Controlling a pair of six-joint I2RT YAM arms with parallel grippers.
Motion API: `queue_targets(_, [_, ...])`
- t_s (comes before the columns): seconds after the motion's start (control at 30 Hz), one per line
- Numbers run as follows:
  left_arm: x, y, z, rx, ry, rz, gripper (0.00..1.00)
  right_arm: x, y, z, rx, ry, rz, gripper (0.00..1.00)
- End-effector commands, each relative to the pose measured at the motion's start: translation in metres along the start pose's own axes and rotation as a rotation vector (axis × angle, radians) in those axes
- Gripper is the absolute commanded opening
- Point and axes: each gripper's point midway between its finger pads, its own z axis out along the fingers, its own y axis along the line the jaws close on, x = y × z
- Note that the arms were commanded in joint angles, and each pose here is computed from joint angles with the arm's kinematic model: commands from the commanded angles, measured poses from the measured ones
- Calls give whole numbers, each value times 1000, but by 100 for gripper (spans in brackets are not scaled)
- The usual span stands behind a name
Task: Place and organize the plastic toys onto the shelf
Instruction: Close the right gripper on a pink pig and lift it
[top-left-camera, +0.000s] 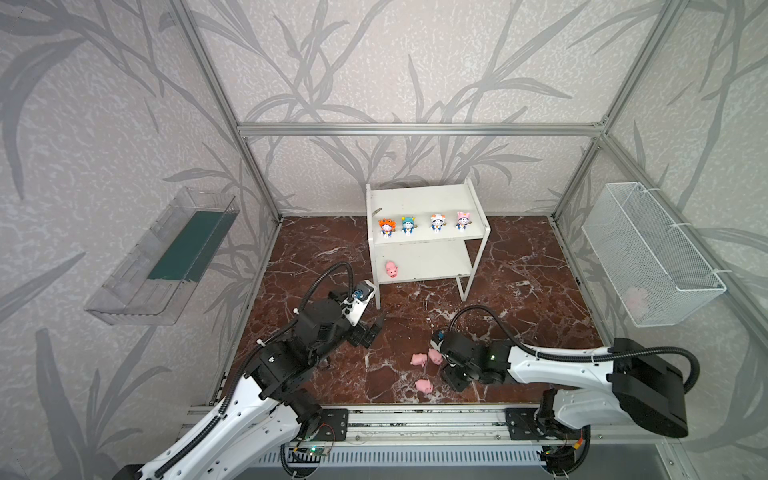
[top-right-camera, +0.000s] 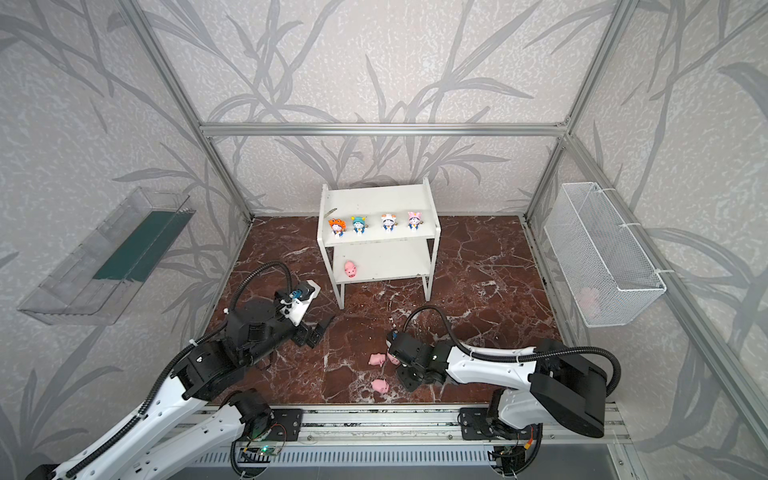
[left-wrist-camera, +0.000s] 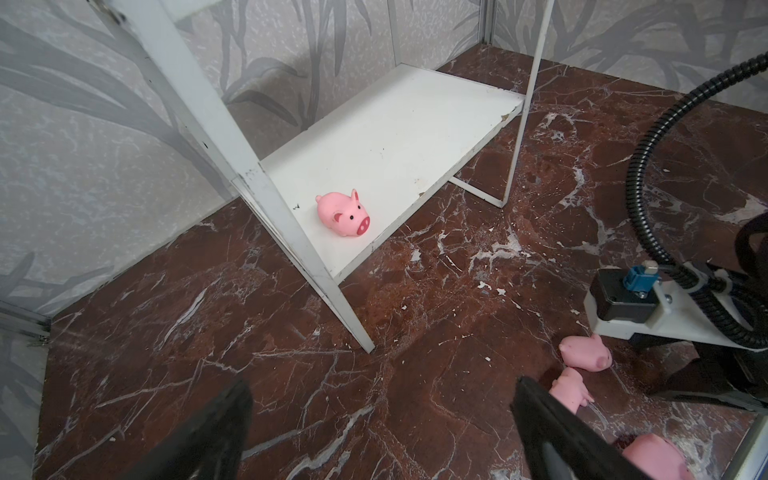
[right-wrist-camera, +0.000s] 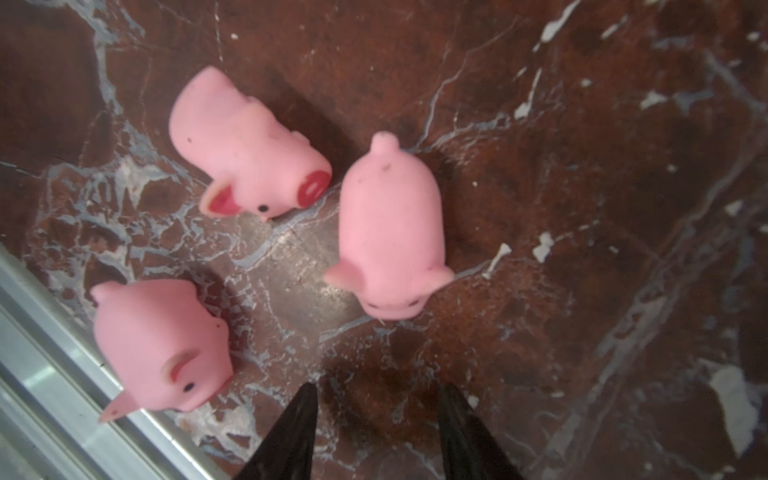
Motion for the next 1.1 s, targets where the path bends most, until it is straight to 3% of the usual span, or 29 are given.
queue_targets(0.0, [-5,3,-4,-8,-16,-7,99,-10,-2,7,20,11,-47,49])
queue_targets(0.23, [-4,-7,-5,47,-17,0,99,-21,-3,20,20,6,-70,47])
queue_targets(0.5, [3,-51,-8,308,31,-9,99,-25,-7,18,8,0,-81,43])
queue_targets(0.7, [8,-71,-9,424,74,-62,99,-30,-23,17,9,-11,-47,50])
queue_targets(0.9, [8,-73,-11,436,71,-74,99,-38,-14,22,-34,-13,-91,51])
queue_targets(1.07, [8,-70,-12,416,62,-72,99,-44,-7,23,-66,-25,-105,37])
